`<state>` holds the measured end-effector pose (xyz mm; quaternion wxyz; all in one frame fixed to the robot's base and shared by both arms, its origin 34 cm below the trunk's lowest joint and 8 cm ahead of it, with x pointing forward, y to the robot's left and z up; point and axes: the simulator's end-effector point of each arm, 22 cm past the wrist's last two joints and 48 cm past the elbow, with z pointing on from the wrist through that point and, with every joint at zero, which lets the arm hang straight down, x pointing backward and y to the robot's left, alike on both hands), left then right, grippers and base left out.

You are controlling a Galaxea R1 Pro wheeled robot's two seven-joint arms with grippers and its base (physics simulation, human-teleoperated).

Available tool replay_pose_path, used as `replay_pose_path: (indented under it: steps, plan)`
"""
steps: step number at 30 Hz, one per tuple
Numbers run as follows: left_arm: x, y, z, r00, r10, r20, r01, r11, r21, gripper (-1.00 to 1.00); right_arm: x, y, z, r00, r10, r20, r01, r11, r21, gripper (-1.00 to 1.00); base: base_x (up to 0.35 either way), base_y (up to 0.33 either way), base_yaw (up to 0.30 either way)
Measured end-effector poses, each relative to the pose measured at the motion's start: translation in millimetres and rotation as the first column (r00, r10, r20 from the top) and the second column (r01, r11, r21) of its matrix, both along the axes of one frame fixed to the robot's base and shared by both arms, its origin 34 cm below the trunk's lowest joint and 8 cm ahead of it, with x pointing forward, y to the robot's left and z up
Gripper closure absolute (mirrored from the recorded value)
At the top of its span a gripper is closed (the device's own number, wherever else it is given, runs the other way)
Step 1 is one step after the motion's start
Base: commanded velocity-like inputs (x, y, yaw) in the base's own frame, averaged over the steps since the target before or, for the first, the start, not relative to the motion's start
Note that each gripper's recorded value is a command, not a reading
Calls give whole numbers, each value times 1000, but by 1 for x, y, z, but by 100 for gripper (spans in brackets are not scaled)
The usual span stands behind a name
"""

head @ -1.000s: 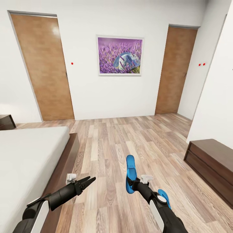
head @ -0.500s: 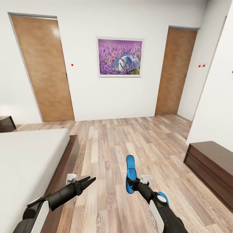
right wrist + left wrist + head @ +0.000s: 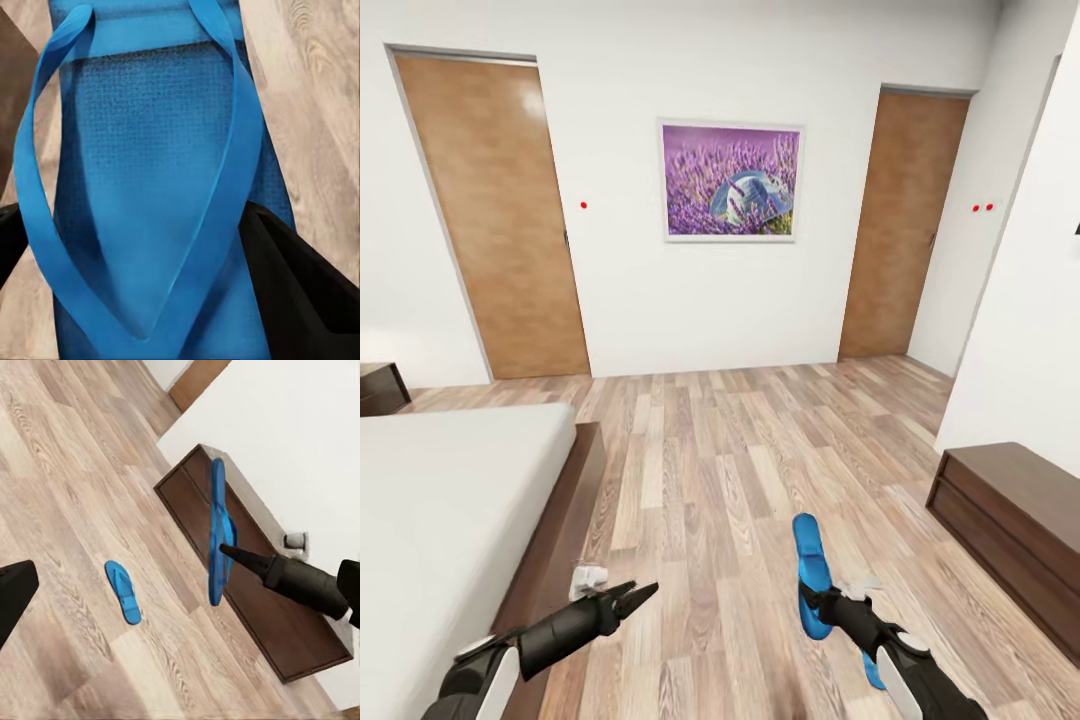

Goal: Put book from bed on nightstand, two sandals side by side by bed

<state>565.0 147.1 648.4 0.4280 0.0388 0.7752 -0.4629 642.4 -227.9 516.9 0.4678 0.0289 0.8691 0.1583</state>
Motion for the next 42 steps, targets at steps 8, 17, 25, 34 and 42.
replay_pose_path:
  steps: [8,17,25,34,42]
  plan:
    - [-35,3,-92,997,7,-83,3,992,127,-100,-62,-39,-46,985,7,-172,17,991,136,100,0,0,0]
    - [-45,1,-95,996,4,-85,8,989,147,-100,-103,-48,-46,968,87,-237,-29,971,238,100,0,0,0]
    - [-57,-3,-97,995,-35,-95,54,978,202,-100,-119,-43,-9,959,218,-179,-141,919,368,100,0,0,0]
    - [-57,-3,-83,994,-39,-101,59,976,211,-100,-119,-48,12,958,231,-170,-154,915,374,100,0,0,0]
    - [-60,-3,-86,993,-34,-116,58,976,211,-100,-119,-52,14,959,229,-170,-153,916,370,100,0,0,0]
